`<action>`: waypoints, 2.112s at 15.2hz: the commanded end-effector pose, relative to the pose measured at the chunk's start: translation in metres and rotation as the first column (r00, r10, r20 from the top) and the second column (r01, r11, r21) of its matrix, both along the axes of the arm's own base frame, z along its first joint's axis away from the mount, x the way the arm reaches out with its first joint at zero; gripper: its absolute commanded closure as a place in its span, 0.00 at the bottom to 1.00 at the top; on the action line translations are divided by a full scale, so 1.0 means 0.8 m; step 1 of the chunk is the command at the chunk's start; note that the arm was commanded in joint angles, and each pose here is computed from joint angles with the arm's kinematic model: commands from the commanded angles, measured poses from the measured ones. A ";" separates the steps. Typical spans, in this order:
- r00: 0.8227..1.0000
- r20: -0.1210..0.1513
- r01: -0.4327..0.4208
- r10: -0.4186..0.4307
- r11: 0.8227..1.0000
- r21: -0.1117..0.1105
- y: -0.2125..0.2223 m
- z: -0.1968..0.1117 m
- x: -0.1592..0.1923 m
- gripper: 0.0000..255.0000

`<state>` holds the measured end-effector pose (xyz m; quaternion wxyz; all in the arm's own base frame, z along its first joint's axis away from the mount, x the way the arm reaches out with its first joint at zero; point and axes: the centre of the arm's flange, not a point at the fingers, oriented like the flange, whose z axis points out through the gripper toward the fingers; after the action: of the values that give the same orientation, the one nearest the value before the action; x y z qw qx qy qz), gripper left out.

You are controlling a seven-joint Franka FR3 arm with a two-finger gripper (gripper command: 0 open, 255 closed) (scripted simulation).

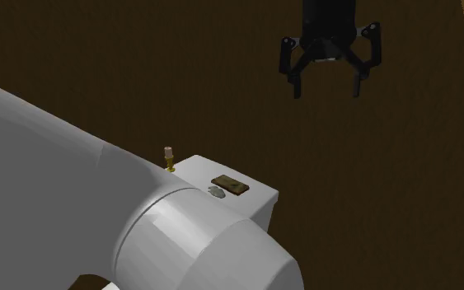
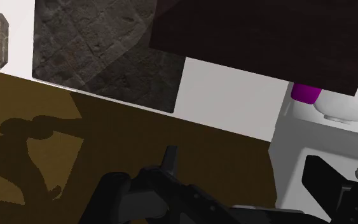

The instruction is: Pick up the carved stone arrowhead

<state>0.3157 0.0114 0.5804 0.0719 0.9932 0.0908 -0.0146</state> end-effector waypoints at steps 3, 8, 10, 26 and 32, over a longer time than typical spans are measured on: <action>0.999 0.005 -0.032 0.032 0.999 0.004 0.017 -0.025 0.011 0.00; 0.994 0.019 -0.111 0.111 0.994 0.014 0.061 -0.086 0.035 0.00; 0.989 0.025 -0.143 0.143 0.990 0.017 0.079 -0.111 0.044 0.00; 0.920 0.074 -0.389 0.386 0.920 0.038 0.238 -0.302 0.099 0.00; 0.877 0.094 -0.476 0.471 0.878 0.043 0.302 -0.372 0.110 0.00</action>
<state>0.4034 0.2460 0.2905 0.0462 0.9452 0.3201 0.0438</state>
